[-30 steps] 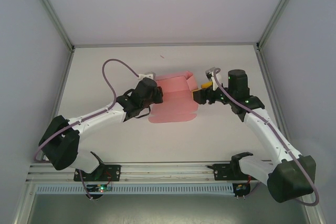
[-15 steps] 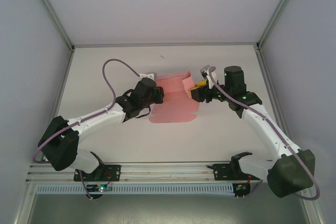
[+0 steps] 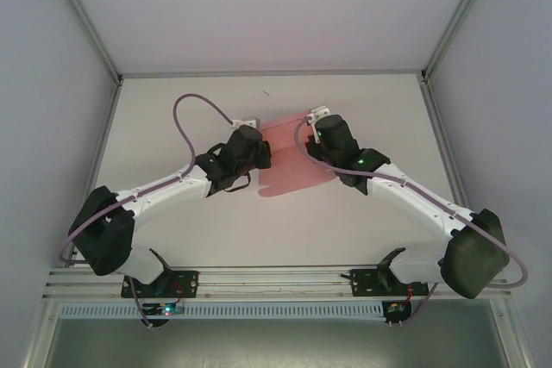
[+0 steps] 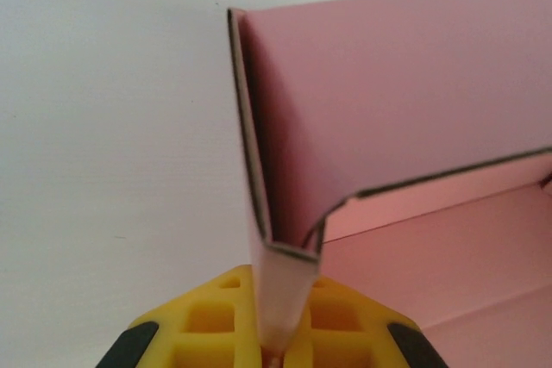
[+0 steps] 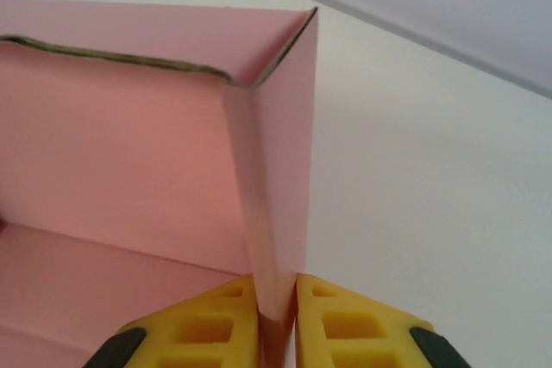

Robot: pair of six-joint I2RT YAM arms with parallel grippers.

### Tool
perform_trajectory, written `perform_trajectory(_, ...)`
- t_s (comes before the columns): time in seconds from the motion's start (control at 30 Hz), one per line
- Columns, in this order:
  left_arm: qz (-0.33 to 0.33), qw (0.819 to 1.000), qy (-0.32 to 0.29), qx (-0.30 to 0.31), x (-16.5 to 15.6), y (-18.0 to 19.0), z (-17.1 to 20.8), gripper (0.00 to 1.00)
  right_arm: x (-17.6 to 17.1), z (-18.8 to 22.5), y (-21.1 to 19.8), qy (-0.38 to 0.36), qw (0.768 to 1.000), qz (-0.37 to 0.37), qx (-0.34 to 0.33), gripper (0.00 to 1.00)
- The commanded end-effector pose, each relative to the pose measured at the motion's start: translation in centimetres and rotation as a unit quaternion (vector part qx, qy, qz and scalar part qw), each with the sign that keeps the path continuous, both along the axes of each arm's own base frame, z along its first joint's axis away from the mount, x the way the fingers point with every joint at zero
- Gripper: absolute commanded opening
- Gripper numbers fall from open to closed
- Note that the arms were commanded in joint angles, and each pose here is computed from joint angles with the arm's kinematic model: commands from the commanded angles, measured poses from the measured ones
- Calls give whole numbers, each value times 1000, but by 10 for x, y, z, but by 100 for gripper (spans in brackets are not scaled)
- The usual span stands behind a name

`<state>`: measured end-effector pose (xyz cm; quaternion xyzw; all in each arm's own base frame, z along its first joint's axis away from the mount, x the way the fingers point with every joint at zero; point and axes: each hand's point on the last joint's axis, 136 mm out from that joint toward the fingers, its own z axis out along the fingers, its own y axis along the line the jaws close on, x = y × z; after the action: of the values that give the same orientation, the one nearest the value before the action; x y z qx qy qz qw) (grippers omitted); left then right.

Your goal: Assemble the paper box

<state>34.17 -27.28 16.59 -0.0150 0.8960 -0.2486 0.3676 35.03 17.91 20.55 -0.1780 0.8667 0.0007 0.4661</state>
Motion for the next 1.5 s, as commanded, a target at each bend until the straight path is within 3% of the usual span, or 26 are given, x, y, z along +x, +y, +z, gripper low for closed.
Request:
perform_trajectory(0.0,-27,1000,-4,-10,-7,-13,11,0,19,17,-24,-50,996,-77,-23,14)
perform_trajectory(0.2,-60,998,-7,-18,-17,-33,18,0,30,24,-36,-77,987,-134,-37,25)
perform_trajectory(0.33,-63,998,0,-12,-21,-38,15,0,33,35,-39,-95,985,-143,-18,10)
perform_trajectory(0.43,-65,998,3,-13,-25,-40,15,0,35,35,-57,-97,977,-182,-47,3)
perform_trajectory(0.53,-50,999,10,-7,-29,-36,18,0,35,33,-90,-100,956,-259,-91,0)
perform_trajectory(0.67,-6,999,31,-2,-32,-24,16,0,28,36,-138,-120,908,-365,-167,0)
perform_trajectory(0.8,33,998,53,8,-33,-11,7,0,25,38,-172,-111,876,-419,-210,0)
perform_trajectory(0.9,54,996,65,17,-34,-4,1,0,21,52,-185,-130,838,-452,-277,0)
perform_trajectory(0.97,50,996,70,18,-34,-7,-1,0,22,54,-184,-128,829,-453,-301,0)
perform_trajectory(1.03,44,996,74,14,-32,-11,-4,0,25,52,-178,-128,837,-443,-295,0)
perform_trajectory(1.1,35,996,79,9,-31,-19,-7,0,32,46,-166,-127,860,-418,-264,0)
perform_trajectory(1.2,21,996,86,2,-27,-31,-11,0,51,22,-119,-94,940,-294,-145,0)
perform_trajectory(1.27,8,996,90,-5,-25,-41,-10,0,56,12,-79,-76,978,-189,-33,0)
perform_trajectory(1.37,-6,996,90,-17,-25,-49,-9,0,50,17,-41,-86,991,-78,72,2)
perform_trajectory(1.47,-7,996,88,-19,-25,-49,-8,0,43,25,-39,-93,990,-57,84,14)
